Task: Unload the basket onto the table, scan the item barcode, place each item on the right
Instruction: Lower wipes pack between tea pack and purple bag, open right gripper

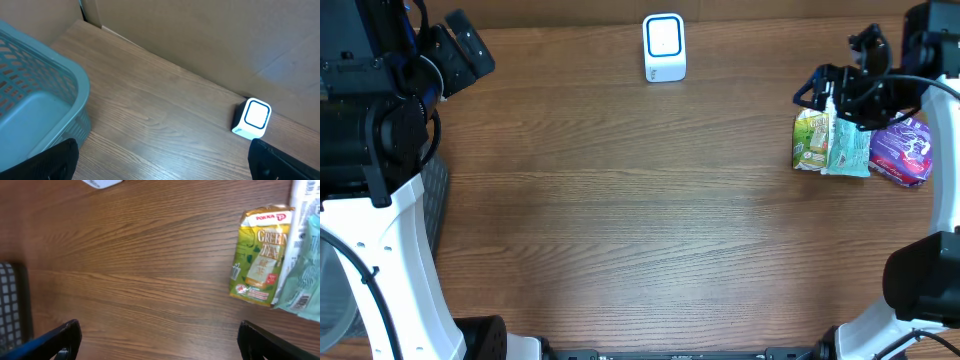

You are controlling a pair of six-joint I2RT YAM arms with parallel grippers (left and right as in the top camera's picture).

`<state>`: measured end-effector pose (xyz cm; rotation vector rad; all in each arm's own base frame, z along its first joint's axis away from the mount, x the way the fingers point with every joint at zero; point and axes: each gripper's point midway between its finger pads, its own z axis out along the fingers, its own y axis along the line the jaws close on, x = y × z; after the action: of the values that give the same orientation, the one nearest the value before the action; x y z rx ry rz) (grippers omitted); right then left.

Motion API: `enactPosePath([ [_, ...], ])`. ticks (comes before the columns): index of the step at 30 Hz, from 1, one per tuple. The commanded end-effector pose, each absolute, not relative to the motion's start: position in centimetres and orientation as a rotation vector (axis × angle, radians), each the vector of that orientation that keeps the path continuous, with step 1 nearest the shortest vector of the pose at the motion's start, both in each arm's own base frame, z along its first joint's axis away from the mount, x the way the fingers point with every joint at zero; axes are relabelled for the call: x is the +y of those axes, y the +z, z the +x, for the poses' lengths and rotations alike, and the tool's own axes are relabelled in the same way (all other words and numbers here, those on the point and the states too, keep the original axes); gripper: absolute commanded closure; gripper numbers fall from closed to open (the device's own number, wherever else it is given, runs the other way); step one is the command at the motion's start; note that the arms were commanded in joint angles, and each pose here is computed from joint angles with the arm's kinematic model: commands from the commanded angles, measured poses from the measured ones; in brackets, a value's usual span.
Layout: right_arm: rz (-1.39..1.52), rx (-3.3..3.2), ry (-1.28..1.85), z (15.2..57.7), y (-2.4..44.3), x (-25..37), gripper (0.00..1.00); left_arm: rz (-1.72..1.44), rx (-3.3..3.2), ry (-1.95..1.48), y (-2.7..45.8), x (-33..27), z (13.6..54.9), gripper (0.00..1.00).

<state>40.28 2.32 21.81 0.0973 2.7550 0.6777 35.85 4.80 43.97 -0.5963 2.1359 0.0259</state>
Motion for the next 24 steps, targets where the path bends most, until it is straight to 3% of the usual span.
enactPosePath([
  [1, 0.128, 2.776, 0.534, 40.4, 21.5, 0.8, 0.00, -0.584, 2.137, 0.049, 44.0, 5.1, 36.0, 0.00],
  [5, 0.227, 2.789, 0.410, 40.6, 21.0, -0.8, 0.00, -0.584, 2.137, 0.049, 44.0, 5.1, 36.0, 0.00],
  [24, 0.235, 2.759, 0.412, 41.4, 21.3, -0.6, 0.00, -0.584, 2.139, 0.050, 43.9, 5.1, 36.0, 0.00],
])
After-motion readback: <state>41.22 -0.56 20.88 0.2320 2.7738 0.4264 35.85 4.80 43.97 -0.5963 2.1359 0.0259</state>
